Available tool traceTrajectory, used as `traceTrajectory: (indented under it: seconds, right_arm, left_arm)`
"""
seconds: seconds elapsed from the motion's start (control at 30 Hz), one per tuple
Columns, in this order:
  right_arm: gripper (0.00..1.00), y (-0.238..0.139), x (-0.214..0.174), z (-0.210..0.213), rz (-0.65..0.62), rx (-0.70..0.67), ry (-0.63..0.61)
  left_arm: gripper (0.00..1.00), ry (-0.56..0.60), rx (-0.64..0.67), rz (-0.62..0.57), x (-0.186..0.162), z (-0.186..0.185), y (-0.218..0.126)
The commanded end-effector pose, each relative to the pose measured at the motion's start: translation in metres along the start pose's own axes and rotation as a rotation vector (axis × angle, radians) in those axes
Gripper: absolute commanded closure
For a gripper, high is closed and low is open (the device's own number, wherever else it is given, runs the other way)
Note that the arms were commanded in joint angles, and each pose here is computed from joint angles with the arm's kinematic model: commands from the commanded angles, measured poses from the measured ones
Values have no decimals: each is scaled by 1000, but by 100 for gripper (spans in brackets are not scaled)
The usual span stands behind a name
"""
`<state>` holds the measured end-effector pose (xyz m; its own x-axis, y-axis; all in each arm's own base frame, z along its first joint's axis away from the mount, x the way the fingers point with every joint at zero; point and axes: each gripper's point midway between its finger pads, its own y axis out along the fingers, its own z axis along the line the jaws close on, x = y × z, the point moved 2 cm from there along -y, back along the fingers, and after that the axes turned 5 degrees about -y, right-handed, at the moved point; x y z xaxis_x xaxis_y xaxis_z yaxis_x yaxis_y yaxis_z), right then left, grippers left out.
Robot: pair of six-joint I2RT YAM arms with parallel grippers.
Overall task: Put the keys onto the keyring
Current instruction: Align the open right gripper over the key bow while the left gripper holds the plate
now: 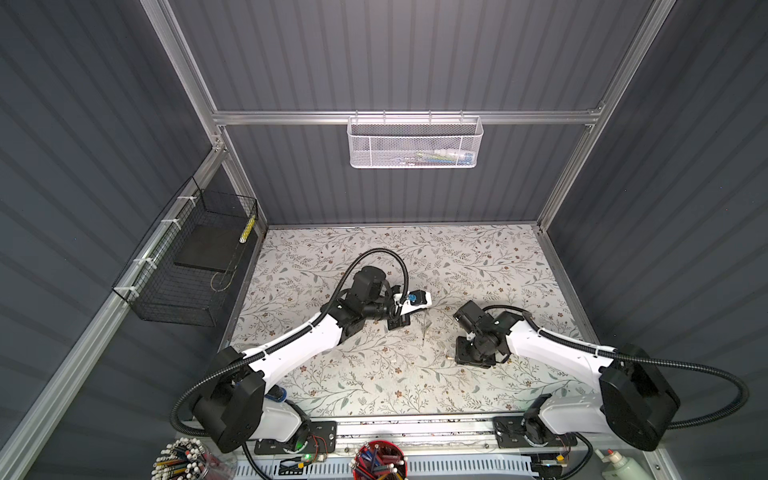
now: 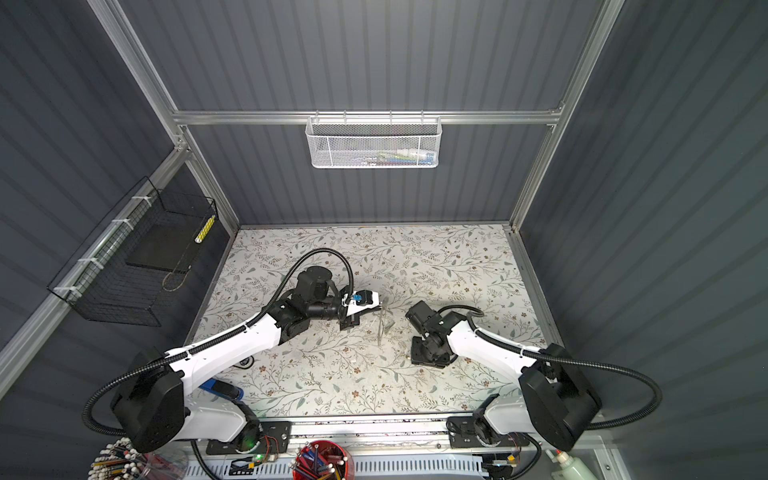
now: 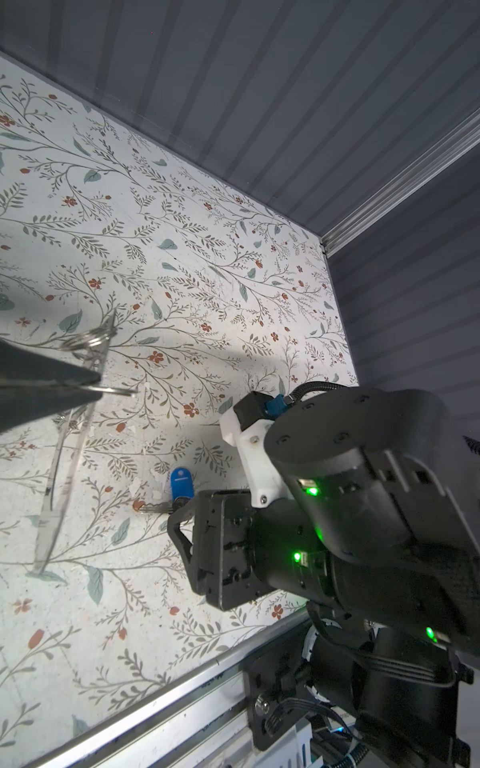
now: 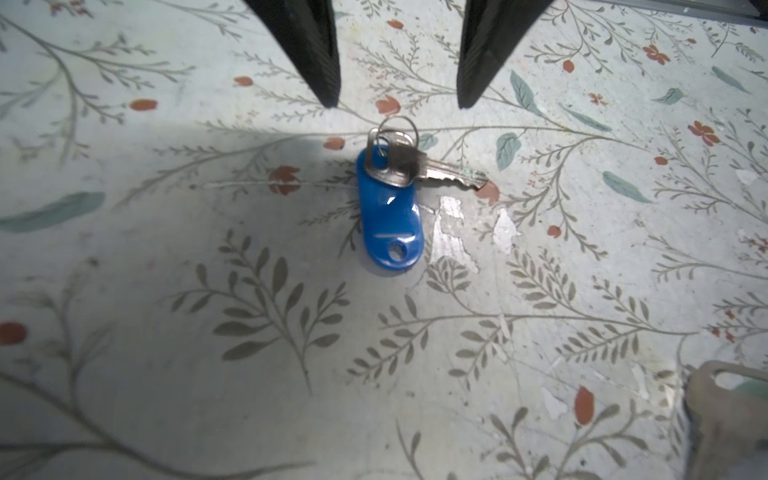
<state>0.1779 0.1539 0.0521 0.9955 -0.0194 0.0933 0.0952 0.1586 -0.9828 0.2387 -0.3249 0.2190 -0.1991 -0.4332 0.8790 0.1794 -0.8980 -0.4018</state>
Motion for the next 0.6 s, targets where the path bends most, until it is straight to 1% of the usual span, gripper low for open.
traceTrajectory:
  seconds: [0.0,0.2,0.57]
  right_arm:
    - [55,2,-5,-1,31,-17,15]
    - [56,8,-6,-1,41,-13,22]
    - [57,16,1,3,59,-37,-16]
  left_arm:
    - [100,19,6,-13,6,-2,-4]
    - [100,24,3,-13,6,-3,-3]
    - [100,21,-1,-6,4,-4,-2]
